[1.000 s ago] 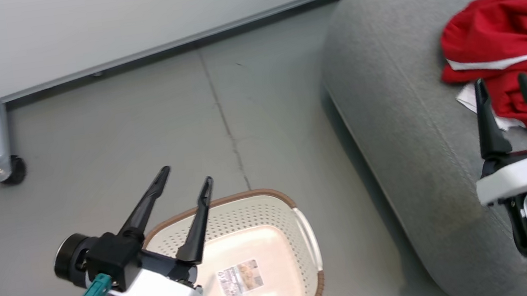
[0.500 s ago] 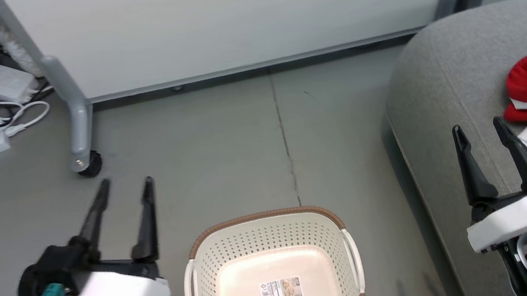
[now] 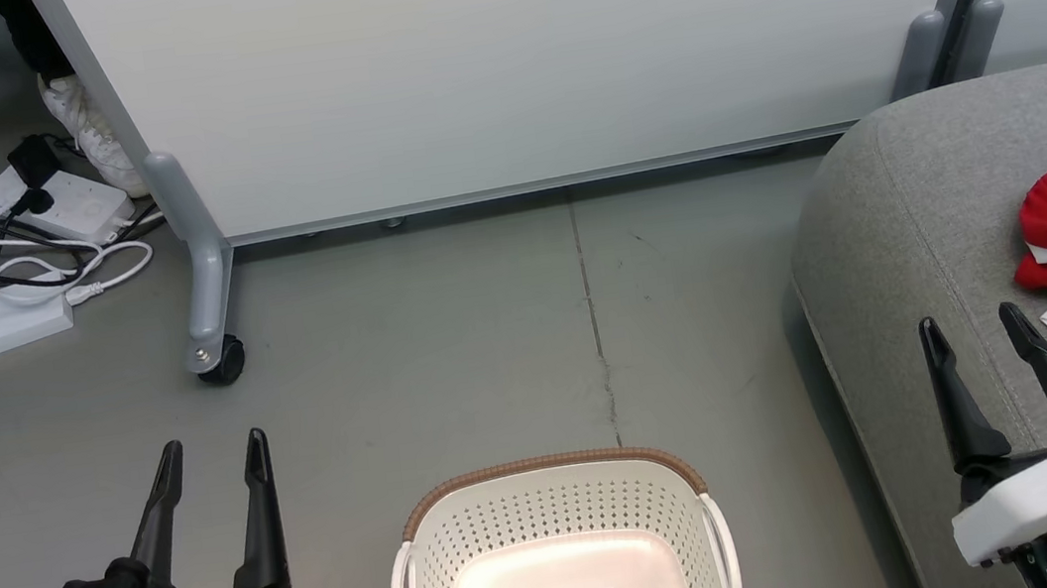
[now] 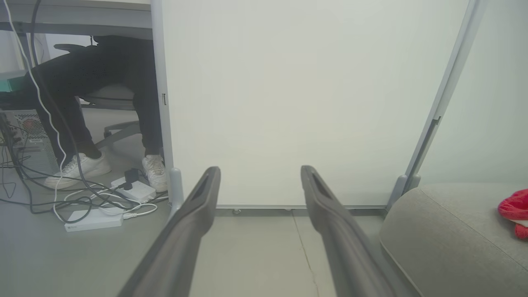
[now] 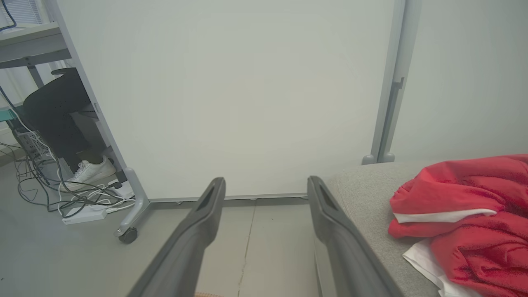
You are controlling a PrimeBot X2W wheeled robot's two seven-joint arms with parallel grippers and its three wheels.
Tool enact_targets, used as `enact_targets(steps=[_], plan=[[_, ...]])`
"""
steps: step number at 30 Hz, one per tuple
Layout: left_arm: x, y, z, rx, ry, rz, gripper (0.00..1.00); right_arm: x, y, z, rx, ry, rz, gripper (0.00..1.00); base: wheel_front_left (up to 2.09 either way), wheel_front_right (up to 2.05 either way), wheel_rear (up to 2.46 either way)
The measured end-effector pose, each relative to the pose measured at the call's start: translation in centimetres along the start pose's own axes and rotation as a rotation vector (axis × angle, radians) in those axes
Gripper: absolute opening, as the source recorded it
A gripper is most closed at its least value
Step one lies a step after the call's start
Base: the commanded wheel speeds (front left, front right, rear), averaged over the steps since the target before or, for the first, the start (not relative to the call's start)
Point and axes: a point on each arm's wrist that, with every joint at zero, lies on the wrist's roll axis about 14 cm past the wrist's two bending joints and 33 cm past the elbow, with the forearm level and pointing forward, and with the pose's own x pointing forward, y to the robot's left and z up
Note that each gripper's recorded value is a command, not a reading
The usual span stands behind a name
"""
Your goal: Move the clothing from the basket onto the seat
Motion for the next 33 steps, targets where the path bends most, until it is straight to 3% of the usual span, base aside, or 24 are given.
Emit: enact_targets(steps=[12,33], plan=[[-2.6,-0.6,-2.1,0.024,0.064,-0.03,1.0,-3.0,-0.6,-0.7,-0.011,0.043,-0.026,1.0,0.0,0.0,0.0],[-3.5,-0.5,-4.0,0.048,0.13,-0.041,1.0,-3.9,-0.9,-1.0,-0.013,0.071,-0.037,1.0,0.0,0.0,0.0]])
